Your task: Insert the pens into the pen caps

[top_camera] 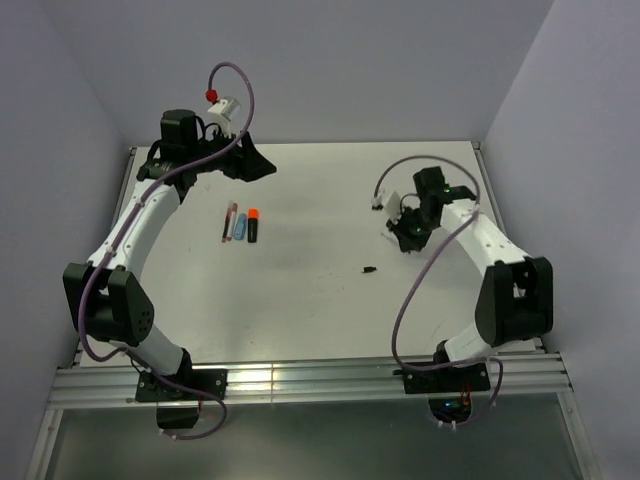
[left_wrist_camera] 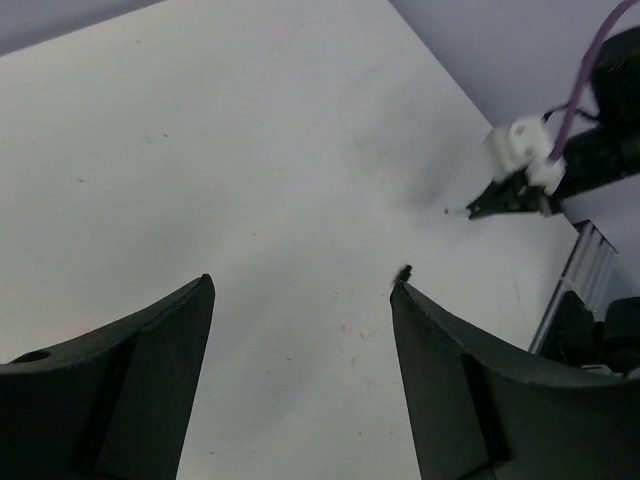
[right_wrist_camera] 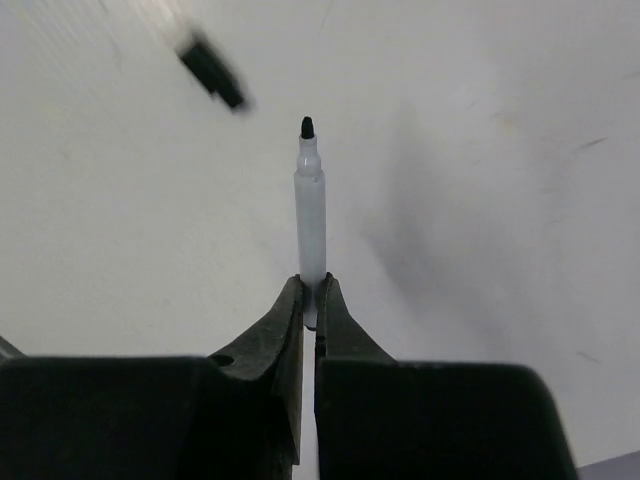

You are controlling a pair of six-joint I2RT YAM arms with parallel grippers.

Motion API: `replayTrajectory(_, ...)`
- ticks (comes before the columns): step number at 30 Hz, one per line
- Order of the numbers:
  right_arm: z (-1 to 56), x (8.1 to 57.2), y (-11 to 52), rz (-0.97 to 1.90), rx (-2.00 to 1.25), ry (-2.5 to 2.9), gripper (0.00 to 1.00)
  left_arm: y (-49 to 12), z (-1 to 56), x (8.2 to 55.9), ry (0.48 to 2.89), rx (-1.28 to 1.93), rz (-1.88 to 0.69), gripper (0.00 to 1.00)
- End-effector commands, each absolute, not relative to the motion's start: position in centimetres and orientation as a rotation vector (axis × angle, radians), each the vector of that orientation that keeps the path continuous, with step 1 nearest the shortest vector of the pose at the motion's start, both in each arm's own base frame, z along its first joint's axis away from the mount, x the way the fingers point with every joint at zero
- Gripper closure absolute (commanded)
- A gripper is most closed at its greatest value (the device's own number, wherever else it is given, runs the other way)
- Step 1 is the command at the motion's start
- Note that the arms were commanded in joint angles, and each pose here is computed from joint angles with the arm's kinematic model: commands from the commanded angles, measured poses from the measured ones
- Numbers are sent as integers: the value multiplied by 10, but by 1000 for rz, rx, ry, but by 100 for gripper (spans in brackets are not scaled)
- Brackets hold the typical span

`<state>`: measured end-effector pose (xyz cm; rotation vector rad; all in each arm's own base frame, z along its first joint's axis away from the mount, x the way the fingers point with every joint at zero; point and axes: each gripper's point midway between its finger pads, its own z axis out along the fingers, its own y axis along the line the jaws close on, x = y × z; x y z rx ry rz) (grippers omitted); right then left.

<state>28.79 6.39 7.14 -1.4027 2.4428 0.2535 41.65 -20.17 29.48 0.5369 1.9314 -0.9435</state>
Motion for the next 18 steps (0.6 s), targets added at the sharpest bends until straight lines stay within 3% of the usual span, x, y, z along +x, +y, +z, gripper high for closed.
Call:
replayTrajectory(1,181,299,111,498,-1205,2156,100,-225,342,382,1774,551,-1100,23)
replayTrajectory(4,230,292,149,745,-1112,2024,100,-244,345,359,1712,526,-1212,19)
replayTrajectory(10,287,286,206,1100,-986,1842,100,-275,356,322,1655,482,-1424,1)
replayTrajectory(18,303,270,243,1243,-984,1768,100,-315,359,301,1664,482,-1514,5)
